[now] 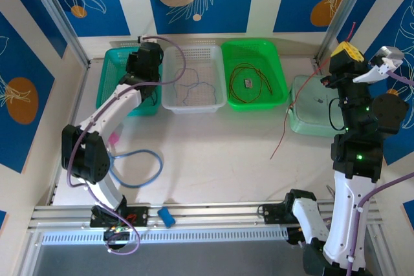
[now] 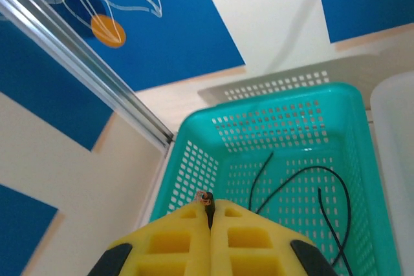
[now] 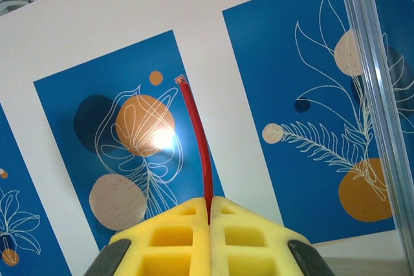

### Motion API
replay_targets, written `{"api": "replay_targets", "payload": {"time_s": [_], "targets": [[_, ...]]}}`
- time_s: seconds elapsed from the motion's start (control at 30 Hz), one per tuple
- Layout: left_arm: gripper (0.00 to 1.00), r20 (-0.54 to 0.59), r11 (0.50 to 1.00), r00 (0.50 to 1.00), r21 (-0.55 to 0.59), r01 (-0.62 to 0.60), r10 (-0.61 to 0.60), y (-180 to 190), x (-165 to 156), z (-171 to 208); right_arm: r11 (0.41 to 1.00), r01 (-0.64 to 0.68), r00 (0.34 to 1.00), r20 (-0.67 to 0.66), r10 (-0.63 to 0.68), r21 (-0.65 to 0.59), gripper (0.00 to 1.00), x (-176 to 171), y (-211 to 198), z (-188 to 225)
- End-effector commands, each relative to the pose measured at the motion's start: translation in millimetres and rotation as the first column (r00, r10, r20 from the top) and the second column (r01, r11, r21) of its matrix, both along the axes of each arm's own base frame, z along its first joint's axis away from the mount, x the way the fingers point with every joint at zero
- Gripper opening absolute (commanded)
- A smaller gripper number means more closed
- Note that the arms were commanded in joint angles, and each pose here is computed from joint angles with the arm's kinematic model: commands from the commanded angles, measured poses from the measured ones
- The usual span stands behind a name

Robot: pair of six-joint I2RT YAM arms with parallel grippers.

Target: Untangle the cables

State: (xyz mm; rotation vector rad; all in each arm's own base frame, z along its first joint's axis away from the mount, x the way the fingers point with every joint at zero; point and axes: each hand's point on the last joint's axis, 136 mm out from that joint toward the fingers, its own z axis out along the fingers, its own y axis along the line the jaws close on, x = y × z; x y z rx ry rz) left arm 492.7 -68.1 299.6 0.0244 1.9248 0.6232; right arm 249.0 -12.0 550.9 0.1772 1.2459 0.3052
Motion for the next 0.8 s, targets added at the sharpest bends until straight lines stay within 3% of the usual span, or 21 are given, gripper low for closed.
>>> {"api": "replay_targets", "payload": {"time_s": [0.0, 0.27, 0.77], "targets": [[0.00, 0.023, 0.994, 0.999, -0.097, -0.043, 0.046, 6.5, -15.6, -6.1, 1.000, 0.014, 0.999, 0.040, -0.014, -0.009, 0.00, -12.1, 0.7, 12.3], [0.00, -0.102, 0.971, 0.989, -0.201, -0.128, 0.109, 34.1, -26.3, -67.0, 1.000, 0.015, 0.999, 0.045, -0.014, -0.024, 0.00, -16.0, 2.8, 15.8], [0.00, -0.312, 0.883, 0.945, -0.410, -0.226, 0.097, 56.5, -28.8, -140.5, 1.000, -0.004, 0.999, 0.043, 0.004, -0.008, 0.00, -18.6, 5.4, 17.5]]}}
